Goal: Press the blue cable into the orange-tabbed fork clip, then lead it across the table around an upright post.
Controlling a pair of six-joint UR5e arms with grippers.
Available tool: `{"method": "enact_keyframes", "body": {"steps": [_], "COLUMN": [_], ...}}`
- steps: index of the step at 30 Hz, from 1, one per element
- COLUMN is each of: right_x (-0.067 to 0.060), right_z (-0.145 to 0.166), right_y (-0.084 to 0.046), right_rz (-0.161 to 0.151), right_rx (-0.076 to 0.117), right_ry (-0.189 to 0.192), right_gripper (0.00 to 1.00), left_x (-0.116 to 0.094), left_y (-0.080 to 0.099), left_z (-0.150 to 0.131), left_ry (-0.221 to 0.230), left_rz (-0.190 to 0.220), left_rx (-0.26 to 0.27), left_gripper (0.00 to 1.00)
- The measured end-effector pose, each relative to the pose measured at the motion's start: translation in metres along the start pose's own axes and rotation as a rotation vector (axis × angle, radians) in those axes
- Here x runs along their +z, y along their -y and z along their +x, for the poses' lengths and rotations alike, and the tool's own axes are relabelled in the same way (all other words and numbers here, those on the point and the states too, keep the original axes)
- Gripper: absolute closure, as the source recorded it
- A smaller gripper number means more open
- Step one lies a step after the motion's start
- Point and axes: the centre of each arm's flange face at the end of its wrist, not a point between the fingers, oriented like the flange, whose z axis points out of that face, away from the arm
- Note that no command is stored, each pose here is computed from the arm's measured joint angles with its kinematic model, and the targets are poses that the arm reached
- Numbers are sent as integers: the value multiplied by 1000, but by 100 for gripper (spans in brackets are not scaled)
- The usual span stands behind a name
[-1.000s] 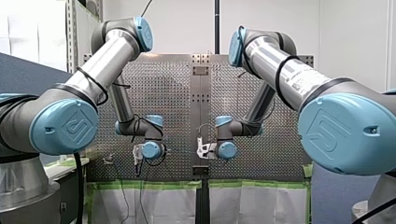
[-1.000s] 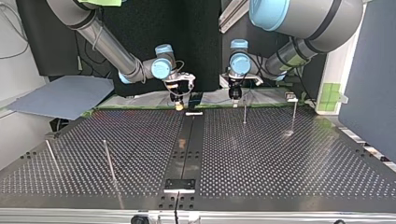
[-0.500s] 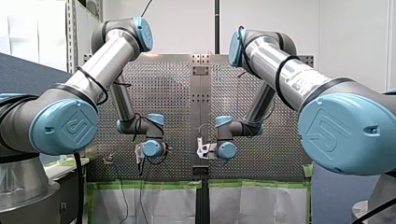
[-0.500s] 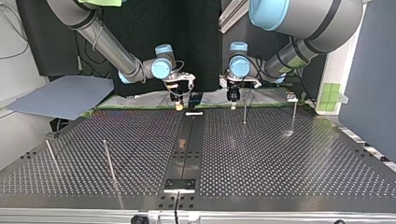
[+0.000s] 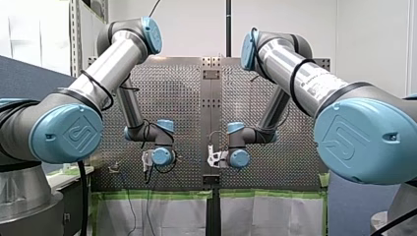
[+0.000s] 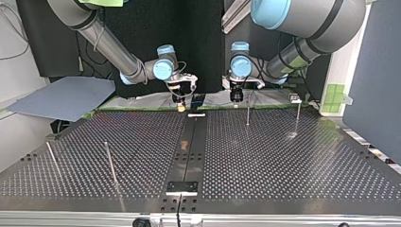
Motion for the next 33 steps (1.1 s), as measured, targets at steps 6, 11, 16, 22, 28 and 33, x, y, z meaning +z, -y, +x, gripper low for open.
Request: {"method": "enact_keyframes", "body": {"steps": [6, 11, 16, 22, 28, 33], "right_x": [0, 0, 4, 2, -5, -10], "right_z": [0, 1, 10, 39, 76, 113], "right_y": [0, 0, -1, -1, 2, 3], "right_rz": [0, 0, -3, -8, -6, -4], "right_rx": [0, -1, -15, -43, -40, -36], "right_ry": [1, 2, 4, 5, -8, -48], "right_gripper": [100, 100, 100, 100, 100, 100], "left_x": [0, -1, -2, -8, -16, -23], "left_y": [1, 1, 2, 8, 15, 18], "left_z": [0, 0, -3, -21, -48, -74], "left_ry": [2, -1, -13, -17, -15, -7], "left_rz": [1, 2, 1, 8, -2, -6], "left_rx": [-2, -4, 3, 17, 11, 3], "left_gripper": [100, 100, 100, 100, 100, 100]}}
